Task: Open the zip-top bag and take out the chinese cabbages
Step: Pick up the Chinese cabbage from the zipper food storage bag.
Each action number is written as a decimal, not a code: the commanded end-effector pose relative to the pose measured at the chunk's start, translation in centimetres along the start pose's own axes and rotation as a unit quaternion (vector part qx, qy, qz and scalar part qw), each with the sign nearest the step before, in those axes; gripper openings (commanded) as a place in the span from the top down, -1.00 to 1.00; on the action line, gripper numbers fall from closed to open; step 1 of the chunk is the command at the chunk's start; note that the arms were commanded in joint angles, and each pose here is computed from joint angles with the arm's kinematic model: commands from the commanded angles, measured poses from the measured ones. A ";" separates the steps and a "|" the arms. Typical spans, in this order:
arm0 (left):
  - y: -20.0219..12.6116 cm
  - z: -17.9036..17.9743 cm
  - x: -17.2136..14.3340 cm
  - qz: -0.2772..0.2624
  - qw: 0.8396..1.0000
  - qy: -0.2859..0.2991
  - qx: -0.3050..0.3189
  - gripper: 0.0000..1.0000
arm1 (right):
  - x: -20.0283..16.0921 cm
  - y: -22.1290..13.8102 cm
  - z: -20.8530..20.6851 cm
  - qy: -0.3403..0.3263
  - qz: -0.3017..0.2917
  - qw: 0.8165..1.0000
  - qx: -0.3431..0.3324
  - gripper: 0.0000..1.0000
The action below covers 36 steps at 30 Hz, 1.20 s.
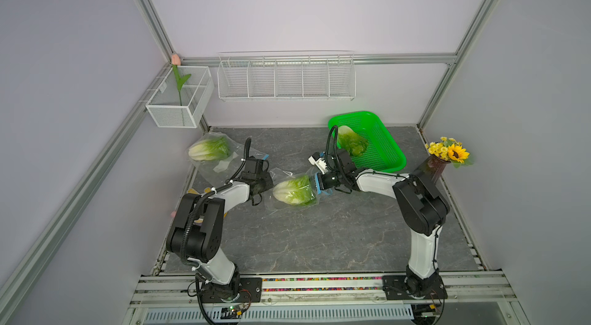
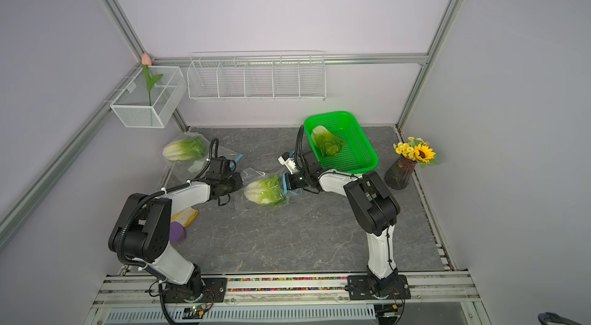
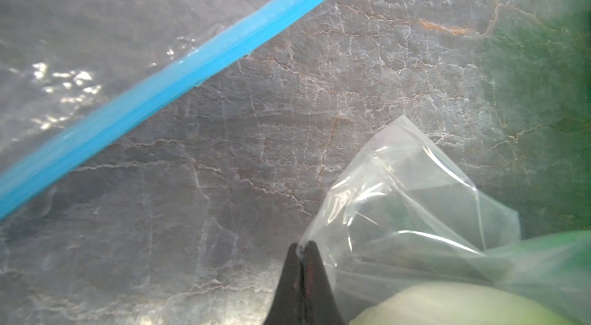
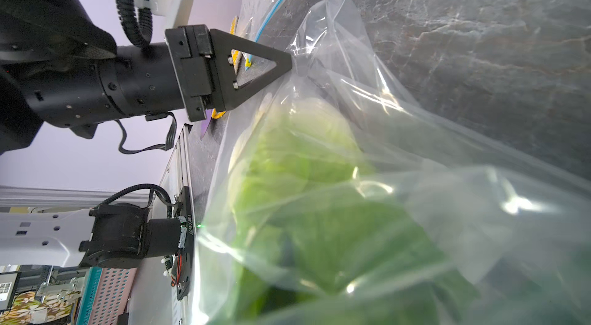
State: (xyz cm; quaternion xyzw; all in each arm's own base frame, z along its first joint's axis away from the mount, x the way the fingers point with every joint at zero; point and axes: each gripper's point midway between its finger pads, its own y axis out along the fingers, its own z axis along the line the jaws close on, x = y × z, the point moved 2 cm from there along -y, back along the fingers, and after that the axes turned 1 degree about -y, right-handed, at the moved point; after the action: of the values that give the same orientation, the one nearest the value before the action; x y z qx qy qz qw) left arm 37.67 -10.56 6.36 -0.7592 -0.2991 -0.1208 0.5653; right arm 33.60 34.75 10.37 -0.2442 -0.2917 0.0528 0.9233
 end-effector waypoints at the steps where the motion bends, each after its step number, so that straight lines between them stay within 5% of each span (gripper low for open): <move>1: 0.2 0.8 0.0 0.000 1.000 -0.021 0.004 1.00 | 0.8 -1.5 0.3 -0.031 -0.018 0.999 -0.020 0.85; 18: 0.0 2.7 0.3 -0.006 0.998 -0.065 0.002 1.00 | 2.7 -7.8 -1.1 -0.029 -0.111 0.985 -0.125 0.85; 24: -0.1 2.7 0.5 -0.011 0.998 -0.067 0.000 1.00 | 3.3 -9.0 -0.7 -0.016 -0.139 0.984 -0.108 0.85; 28: -0.3 1.8 0.6 -0.012 0.996 -0.084 -0.028 0.26 | 3.2 -8.1 -0.4 -0.014 -0.127 0.988 -0.086 0.85; 31: -0.6 0.8 0.1 -0.007 0.990 -0.122 -0.069 -0.54 | 2.9 -7.2 -0.5 -0.007 -0.110 0.990 -0.082 0.85; 33: -0.7 0.6 -0.7 0.002 0.986 -0.142 -0.084 -0.76 | 2.6 -6.3 -0.4 -0.006 -0.097 0.992 -0.076 0.81; 36: -0.6 0.3 -1.6 0.008 0.987 -0.141 -0.080 -0.78 | 2.3 -5.1 -0.2 -0.005 -0.079 0.995 -0.066 0.73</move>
State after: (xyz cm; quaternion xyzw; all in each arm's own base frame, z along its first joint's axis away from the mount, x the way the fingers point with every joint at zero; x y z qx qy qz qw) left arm 36.55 -9.74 5.96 -0.8019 -0.3561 -0.0500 0.4772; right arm 35.82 29.34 13.87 -0.2968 -0.3181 -0.0619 0.8983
